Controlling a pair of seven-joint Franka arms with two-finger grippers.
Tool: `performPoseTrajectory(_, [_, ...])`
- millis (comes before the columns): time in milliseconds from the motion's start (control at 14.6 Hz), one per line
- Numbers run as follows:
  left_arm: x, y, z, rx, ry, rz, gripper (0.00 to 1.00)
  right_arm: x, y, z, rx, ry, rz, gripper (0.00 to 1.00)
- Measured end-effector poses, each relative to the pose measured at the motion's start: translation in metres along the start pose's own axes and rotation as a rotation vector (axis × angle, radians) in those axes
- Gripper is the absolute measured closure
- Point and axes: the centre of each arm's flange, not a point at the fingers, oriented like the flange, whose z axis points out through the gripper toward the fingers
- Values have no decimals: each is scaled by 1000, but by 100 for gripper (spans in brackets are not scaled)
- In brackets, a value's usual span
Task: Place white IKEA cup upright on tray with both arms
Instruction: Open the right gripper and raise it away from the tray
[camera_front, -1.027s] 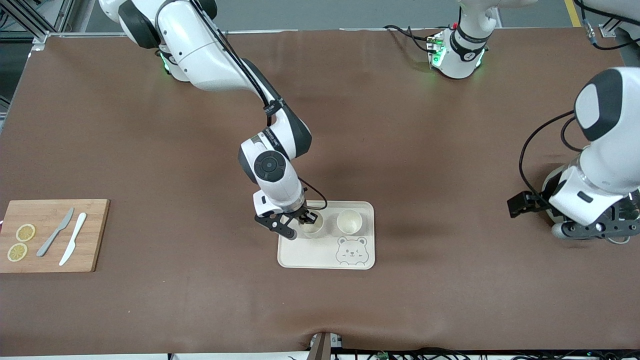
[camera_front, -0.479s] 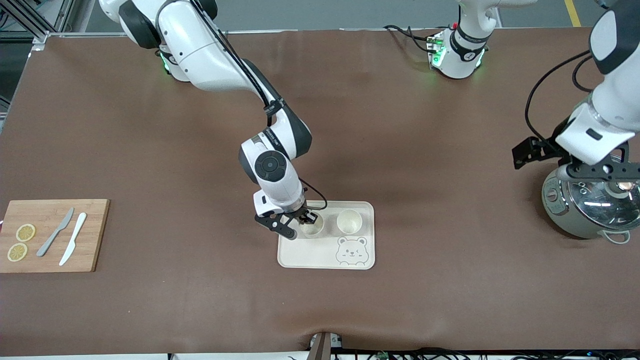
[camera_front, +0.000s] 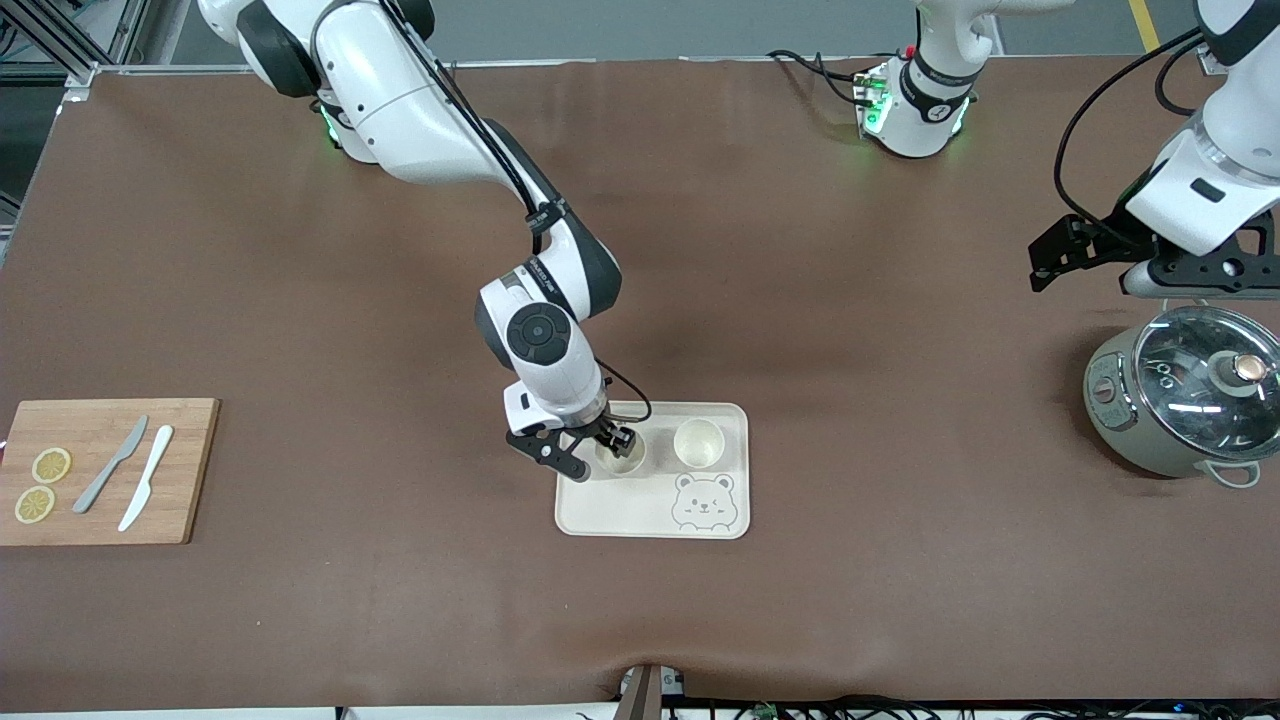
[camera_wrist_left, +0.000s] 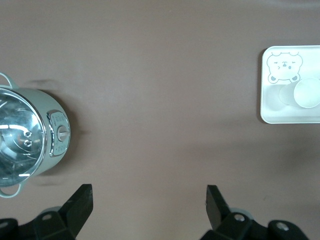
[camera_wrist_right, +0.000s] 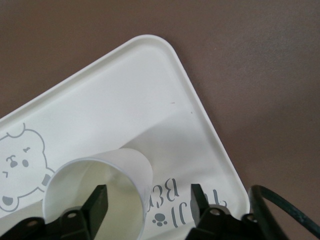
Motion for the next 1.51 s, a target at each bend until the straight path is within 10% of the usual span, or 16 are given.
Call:
performPoseTrajectory(137, [1,-9,-5,-1,11,23,0,6,0,-9,-8,0,-20,1])
performPoseTrajectory(890, [2,-30,1,-55,-3,80,0,33,86,-328,-106,-146,-157,0])
performPoseTrajectory(1506, [-8,-29,-8,-55,4,84,0,85,313,-387,-83,-194,-390,0])
